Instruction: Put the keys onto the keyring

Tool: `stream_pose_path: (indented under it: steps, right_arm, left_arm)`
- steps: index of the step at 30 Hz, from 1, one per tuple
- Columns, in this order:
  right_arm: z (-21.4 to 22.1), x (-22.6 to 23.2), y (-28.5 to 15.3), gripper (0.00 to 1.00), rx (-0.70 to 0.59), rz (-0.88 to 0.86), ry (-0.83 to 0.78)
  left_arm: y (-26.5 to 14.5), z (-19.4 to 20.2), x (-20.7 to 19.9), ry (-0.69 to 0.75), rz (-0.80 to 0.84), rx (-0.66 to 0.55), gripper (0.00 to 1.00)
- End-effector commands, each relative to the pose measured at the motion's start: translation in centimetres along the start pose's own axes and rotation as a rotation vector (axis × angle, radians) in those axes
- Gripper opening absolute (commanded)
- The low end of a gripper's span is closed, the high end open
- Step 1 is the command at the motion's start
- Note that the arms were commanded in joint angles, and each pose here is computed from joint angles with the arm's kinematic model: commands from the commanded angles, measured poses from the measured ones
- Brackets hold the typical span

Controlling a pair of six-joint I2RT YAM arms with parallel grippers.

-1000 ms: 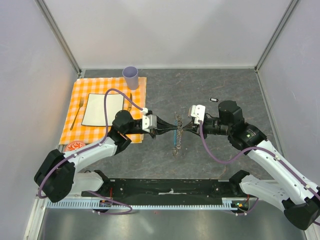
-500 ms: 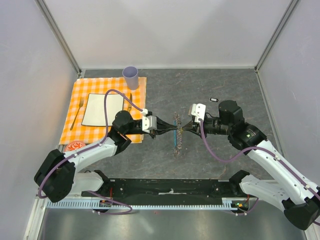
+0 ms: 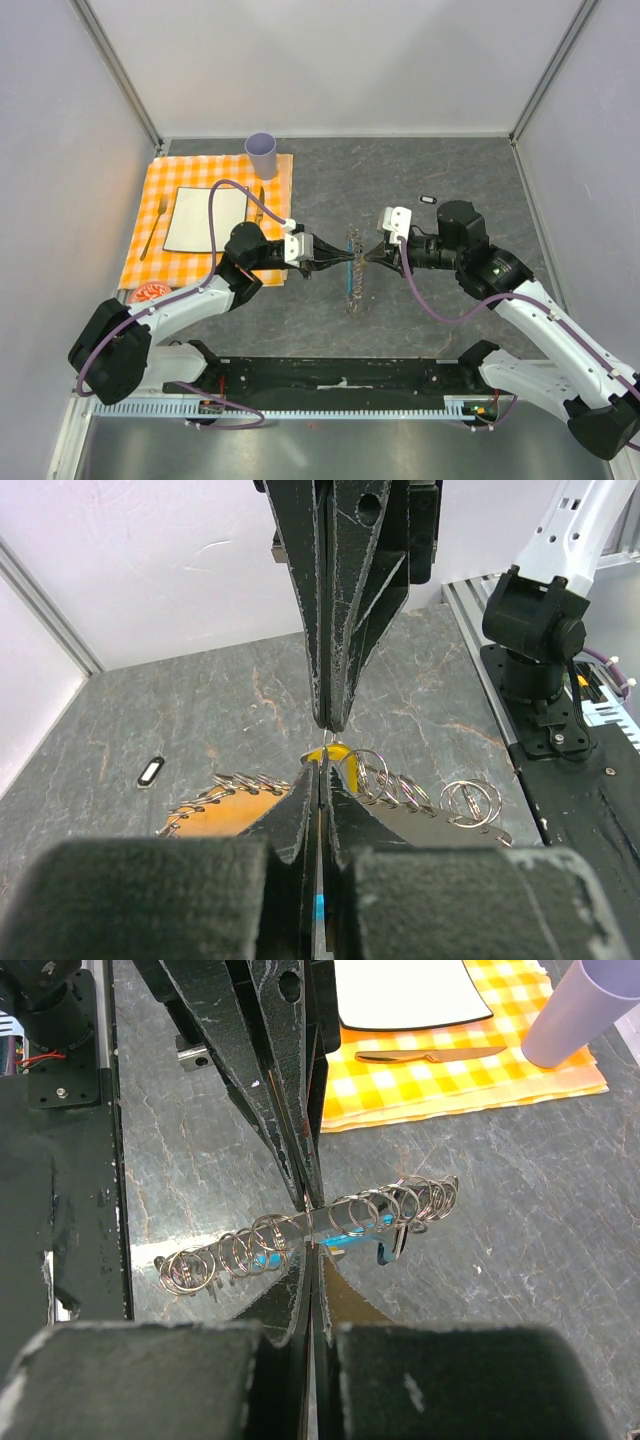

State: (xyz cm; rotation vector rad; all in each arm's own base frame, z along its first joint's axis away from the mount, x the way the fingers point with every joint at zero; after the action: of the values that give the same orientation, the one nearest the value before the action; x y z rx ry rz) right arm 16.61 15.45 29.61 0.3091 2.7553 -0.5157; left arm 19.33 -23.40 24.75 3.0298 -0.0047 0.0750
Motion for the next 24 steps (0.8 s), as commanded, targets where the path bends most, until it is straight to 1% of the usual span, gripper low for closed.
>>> stream_pose_path:
  steps: [1,19,24]
  right_arm:
    - [-1.64,-0.56,-0.06,0.0,-0.067,0.004,-0.037]
    - [-1.77,-0.47,0.15,0.0,-0.087,-0.014,-0.028]
    - [-1.49,-0.47,-0.03,0.0,-0.063,0.009,-0.028]
  left_arm:
    - [0.3,-1.6,0.1,0.116,0.013,-0.064,0.02]
    - [0.35,-1.45,0.09,0.112,0.019,-0.066,0.02]
    - [-0.04,-1.77,0.07,0.155,-0.016,-0.069,0.02]
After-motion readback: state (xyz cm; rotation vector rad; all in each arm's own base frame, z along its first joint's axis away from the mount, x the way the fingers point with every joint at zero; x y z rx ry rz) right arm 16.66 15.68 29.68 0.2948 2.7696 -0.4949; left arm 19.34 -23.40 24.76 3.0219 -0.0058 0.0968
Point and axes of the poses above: each gripper's point midway between its finger pads, its own y axis out along the fingers, its own x axis along the line the jaws close on, z = x × y, the point moved 10 cm from there along -y, back along the fingers, and after that the axes turned 13 degrees about -y, right-handed, at the moved point
